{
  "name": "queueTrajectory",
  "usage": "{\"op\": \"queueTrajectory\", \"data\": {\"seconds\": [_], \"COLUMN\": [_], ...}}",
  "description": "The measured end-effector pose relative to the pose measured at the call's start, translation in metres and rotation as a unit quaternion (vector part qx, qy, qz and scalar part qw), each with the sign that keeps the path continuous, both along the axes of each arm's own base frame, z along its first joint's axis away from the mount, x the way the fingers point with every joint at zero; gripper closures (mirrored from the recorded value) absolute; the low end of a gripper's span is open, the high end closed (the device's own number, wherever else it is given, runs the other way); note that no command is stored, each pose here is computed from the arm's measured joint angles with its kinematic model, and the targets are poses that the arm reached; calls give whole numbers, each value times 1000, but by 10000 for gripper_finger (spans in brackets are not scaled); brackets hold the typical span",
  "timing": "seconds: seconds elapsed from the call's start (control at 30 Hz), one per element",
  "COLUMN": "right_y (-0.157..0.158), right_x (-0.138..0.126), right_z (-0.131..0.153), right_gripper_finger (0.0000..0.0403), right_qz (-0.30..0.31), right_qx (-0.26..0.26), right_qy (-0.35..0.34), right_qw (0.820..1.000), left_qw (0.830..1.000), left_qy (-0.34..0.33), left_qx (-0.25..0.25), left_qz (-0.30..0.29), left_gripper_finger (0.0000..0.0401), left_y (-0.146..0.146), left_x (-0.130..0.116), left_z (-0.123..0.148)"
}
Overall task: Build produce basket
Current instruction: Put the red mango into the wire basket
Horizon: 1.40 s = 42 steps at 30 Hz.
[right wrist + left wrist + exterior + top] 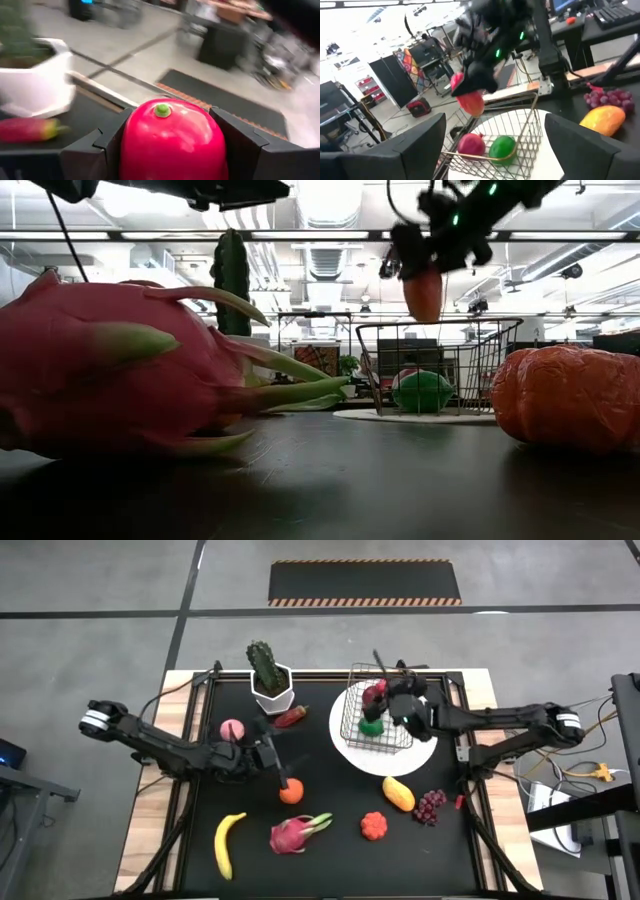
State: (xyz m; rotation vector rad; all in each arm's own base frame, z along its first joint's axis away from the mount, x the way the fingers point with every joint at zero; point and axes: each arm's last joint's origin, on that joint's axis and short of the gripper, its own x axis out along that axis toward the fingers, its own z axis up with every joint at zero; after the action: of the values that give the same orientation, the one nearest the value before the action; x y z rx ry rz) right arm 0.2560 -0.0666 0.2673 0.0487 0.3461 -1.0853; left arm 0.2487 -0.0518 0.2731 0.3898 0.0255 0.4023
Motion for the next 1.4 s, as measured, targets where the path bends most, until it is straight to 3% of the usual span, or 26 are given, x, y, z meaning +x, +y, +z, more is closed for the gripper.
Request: {"op": "queueTrajectory", "data": {"seconds": [0.17, 0.3, 0.77, 0.93, 1.4], "right_y": [-41, -62, -79, -80, -79], "right_x": [-11, -15, -8, -7, -8], "right_z": [-27, -47, -83, -85, -83], "right_gripper_finger": [177, 177, 174, 173, 124], "right_qz": [-104, -147, -191, -193, -192], "right_qx": [39, 64, 78, 78, 78], "right_qy": [6, 16, 63, 67, 65], "right_qw": [994, 987, 976, 976, 976], "left_qw": [1000, 1000, 1000, 1000, 1000], "left_qy": [-9, -4, 0, 0, 1], "left_qx": [-3, 3, 11, 11, 11], "left_qz": [-8, -11, -10, -11, -11], "left_gripper_finger": [81, 81, 81, 81, 81], "left_y": [-3, -4, -4, -5, -4], "left_x": [-4, -3, -3, -3, -3], "left_z": [4, 3, 3, 3, 3]}}
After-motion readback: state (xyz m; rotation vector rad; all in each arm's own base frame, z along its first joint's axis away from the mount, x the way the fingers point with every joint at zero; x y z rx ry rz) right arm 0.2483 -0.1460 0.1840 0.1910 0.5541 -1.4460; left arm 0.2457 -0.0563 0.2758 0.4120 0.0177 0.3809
